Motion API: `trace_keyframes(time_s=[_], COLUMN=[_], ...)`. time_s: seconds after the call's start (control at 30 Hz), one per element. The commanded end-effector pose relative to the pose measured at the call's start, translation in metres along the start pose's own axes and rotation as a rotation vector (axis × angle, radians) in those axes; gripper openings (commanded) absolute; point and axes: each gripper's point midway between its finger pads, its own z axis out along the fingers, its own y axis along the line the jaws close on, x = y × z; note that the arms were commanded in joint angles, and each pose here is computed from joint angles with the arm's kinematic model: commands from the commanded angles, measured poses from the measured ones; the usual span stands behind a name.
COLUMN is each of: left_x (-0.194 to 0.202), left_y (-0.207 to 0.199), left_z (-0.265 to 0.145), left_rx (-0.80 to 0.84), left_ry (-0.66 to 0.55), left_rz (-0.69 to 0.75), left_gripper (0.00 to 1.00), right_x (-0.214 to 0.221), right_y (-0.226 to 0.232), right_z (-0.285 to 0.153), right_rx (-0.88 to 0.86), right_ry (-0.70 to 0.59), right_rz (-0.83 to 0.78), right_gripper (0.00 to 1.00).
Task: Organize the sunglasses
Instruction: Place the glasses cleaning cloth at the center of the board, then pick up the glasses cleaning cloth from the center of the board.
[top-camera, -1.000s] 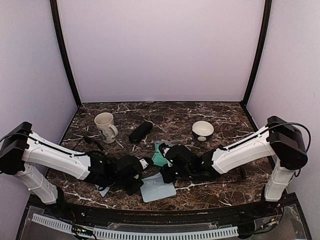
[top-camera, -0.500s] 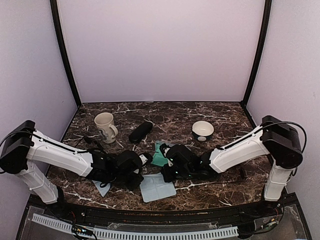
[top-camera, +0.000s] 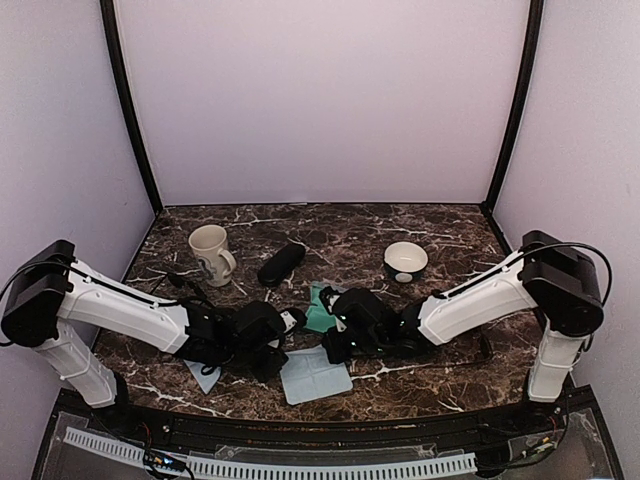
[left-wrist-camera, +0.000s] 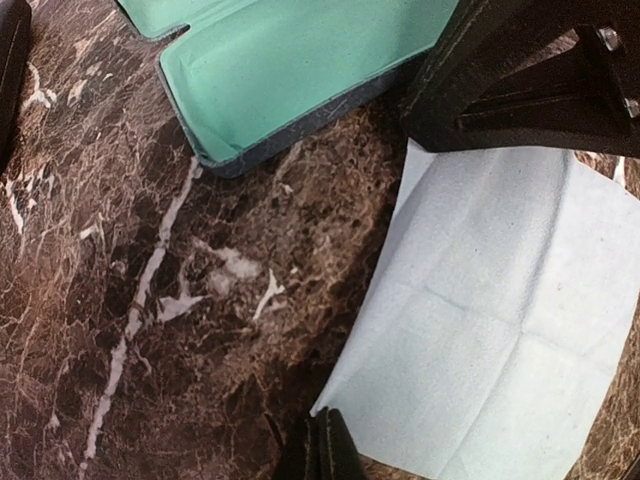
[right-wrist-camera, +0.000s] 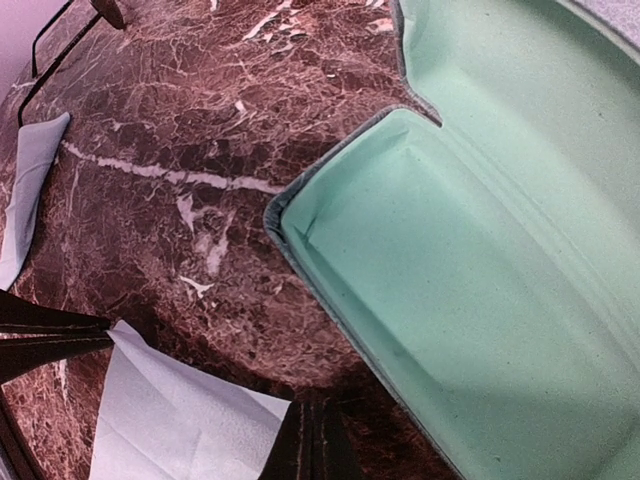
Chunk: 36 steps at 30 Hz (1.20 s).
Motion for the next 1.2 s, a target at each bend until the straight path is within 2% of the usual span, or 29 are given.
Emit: trace_keyframes(time_s=[0.0, 0.53, 1.17], left_x=[0.006, 0.0, 0.004], left_y=[0.004, -0.018, -0.028], left_z=[0.001, -0.019, -0.021], left_rx=[-0.007, 0.144, 0.153], left_ry=[0.024, -0.015, 0.003], left_rz=[0.011, 0.051, 0.088], left_gripper=[0.0, 0.0, 0.0], right_x=[-0.012, -0.017, -0.009], right_y=[0.001, 0.016, 0.021], right_z=[0.003, -0.018, -0.036], right_rx=[-0.002, -0.099, -0.158], right_ry=[-0.03, -0.043, -0.041], right_rz=[-0.001, -0.029, -0.052], right_gripper=[0.01, 0.03, 0.07])
